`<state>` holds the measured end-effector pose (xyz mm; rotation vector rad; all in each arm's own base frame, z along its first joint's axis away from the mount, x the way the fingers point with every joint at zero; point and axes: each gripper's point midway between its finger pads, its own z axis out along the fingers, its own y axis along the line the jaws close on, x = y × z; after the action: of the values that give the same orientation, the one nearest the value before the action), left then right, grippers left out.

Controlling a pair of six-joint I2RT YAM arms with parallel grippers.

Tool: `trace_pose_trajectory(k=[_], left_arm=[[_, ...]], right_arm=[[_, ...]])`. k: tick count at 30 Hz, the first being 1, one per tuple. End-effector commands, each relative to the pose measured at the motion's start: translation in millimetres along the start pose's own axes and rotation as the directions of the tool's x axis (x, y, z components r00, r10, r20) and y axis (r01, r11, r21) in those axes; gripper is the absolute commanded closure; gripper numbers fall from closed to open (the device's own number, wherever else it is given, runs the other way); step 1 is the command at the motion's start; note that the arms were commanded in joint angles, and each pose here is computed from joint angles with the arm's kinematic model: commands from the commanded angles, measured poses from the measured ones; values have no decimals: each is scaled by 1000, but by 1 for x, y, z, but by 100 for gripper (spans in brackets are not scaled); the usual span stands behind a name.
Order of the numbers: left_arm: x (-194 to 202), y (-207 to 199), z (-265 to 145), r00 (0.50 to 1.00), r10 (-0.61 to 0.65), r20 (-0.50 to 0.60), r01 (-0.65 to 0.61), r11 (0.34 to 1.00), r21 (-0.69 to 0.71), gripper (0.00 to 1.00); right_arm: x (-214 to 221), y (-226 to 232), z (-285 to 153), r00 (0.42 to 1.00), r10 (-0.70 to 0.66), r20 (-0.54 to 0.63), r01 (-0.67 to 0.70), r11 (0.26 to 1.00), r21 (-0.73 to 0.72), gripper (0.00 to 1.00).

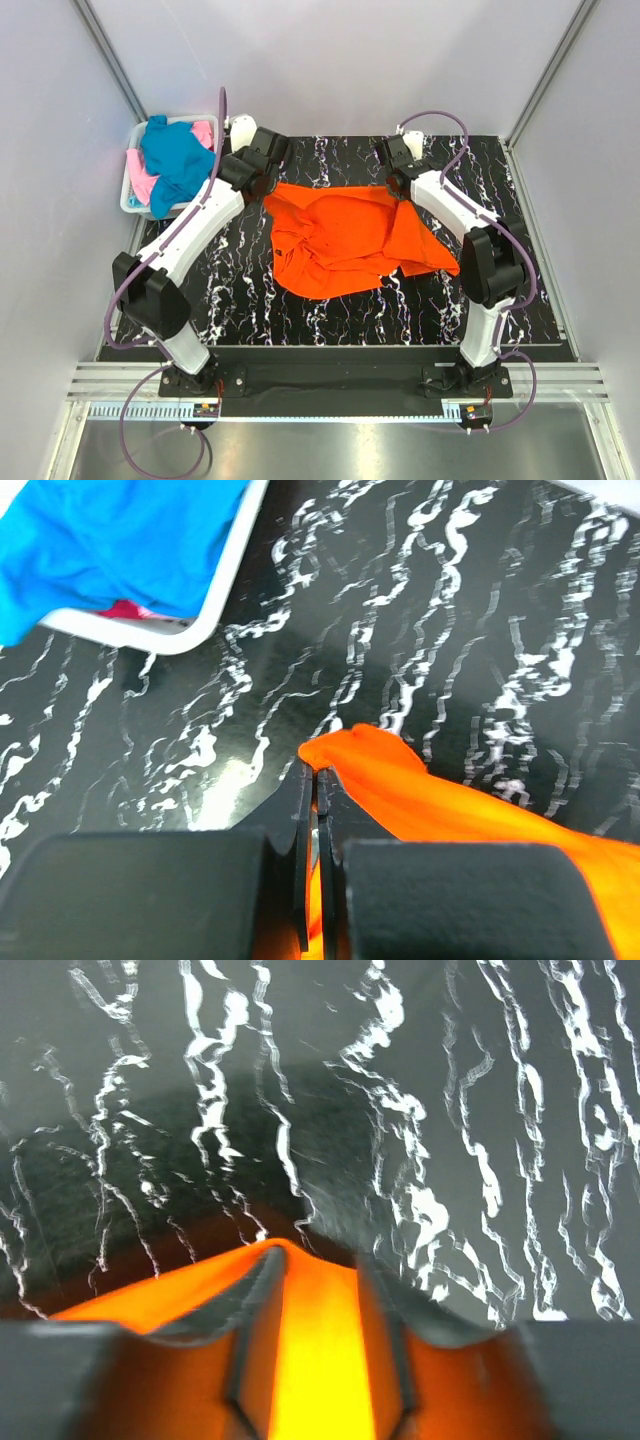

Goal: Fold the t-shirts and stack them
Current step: Flatten the tshirt out

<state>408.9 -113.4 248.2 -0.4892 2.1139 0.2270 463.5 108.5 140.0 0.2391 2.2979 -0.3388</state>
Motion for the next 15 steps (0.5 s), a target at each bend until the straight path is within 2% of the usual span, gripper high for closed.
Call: trace_pose_trajectory(k=[1,3,7,9,13,15], left_arm=[[-24,22,-12,994,-73,86,77,996,-40,100],[-19,23,-11,995,-66,75,69,997,-40,100],[-12,22,-9,997,-55,57,57,998,-34,100],[-8,20,-7,998,-44,44,46,998,-33,100],[1,19,-2,999,-26,22,27,999,-35,100],[6,18,0,1000,-22,10,22,999,-31,100]], right_arm=[[-27,7,1,997,-30,64,34,998,-56,43],[-35,-1,-9,995,22,94,-18,999,-43,35],[-33,-17,-27,985,96,141,-90,995,-49,34],[-34,-19,-44,981,136,142,-120,986,-111,35],[16,2,-65,994,106,19,-96,948,-303,41],[37,15,-79,994,103,-31,-107,916,-386,46]])
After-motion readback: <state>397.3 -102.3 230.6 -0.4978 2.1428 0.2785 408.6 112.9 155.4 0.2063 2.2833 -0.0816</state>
